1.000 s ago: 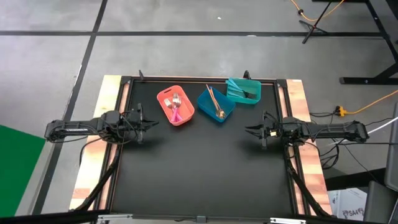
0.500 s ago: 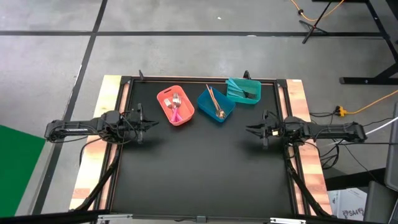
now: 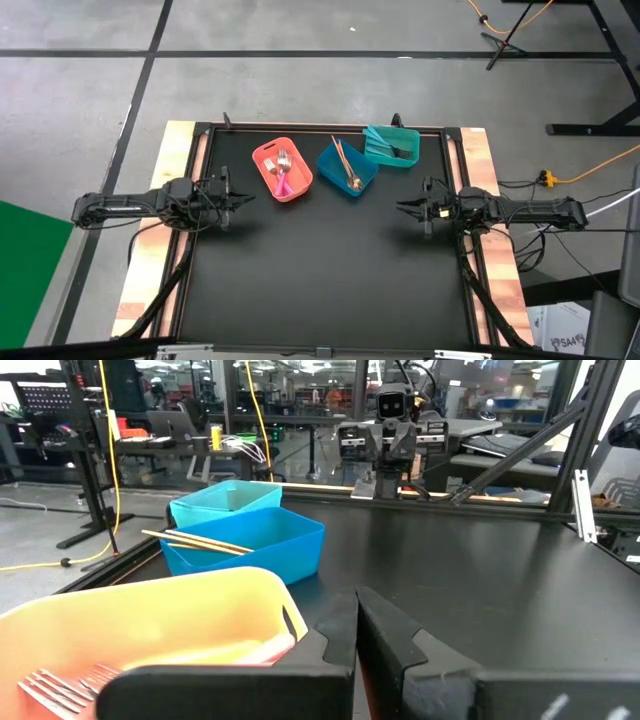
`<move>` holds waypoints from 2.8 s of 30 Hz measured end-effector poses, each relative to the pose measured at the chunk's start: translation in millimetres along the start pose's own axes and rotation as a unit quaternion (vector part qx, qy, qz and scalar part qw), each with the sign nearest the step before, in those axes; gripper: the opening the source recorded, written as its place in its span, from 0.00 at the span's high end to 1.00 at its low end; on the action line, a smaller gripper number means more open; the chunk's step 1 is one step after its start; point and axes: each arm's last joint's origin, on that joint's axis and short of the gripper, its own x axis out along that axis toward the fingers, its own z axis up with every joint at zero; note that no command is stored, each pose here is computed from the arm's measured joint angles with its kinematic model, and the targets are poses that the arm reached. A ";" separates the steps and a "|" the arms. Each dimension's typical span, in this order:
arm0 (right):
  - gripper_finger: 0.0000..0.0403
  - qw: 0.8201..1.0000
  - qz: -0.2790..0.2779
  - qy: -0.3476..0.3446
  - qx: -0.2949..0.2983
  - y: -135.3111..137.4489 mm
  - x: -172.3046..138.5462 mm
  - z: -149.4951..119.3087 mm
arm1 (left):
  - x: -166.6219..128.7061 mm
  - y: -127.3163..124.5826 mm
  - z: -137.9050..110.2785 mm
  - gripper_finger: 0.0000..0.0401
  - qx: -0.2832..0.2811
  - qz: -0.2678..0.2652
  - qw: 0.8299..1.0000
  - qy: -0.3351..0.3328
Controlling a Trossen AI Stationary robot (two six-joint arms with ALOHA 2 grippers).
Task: Sort silverware by color (type)
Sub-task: Return to Home Position
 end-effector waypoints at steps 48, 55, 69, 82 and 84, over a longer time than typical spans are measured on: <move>0.85 0.998 0.008 -0.068 0.005 0.5 -9.2 10.1 | 0.0 0.0 0.1 1.00 0.000 0.000 1.000 0.000; 0.85 0.998 0.008 -0.067 0.005 0.5 -9.2 10.0 | 0.0 0.0 0.1 1.00 0.000 0.000 1.000 0.000; 0.85 0.998 0.008 -0.067 0.005 0.5 -9.1 10.0 | 0.0 0.0 0.1 1.00 0.000 0.000 1.000 0.000; 0.85 0.998 0.008 -0.067 0.005 0.5 -9.1 9.9 | 0.0 0.0 0.1 1.00 -0.001 0.000 1.000 0.000; 0.85 0.998 0.008 -0.067 0.005 0.5 -9.1 9.9 | 0.0 0.0 0.1 1.00 -0.001 0.000 1.000 0.000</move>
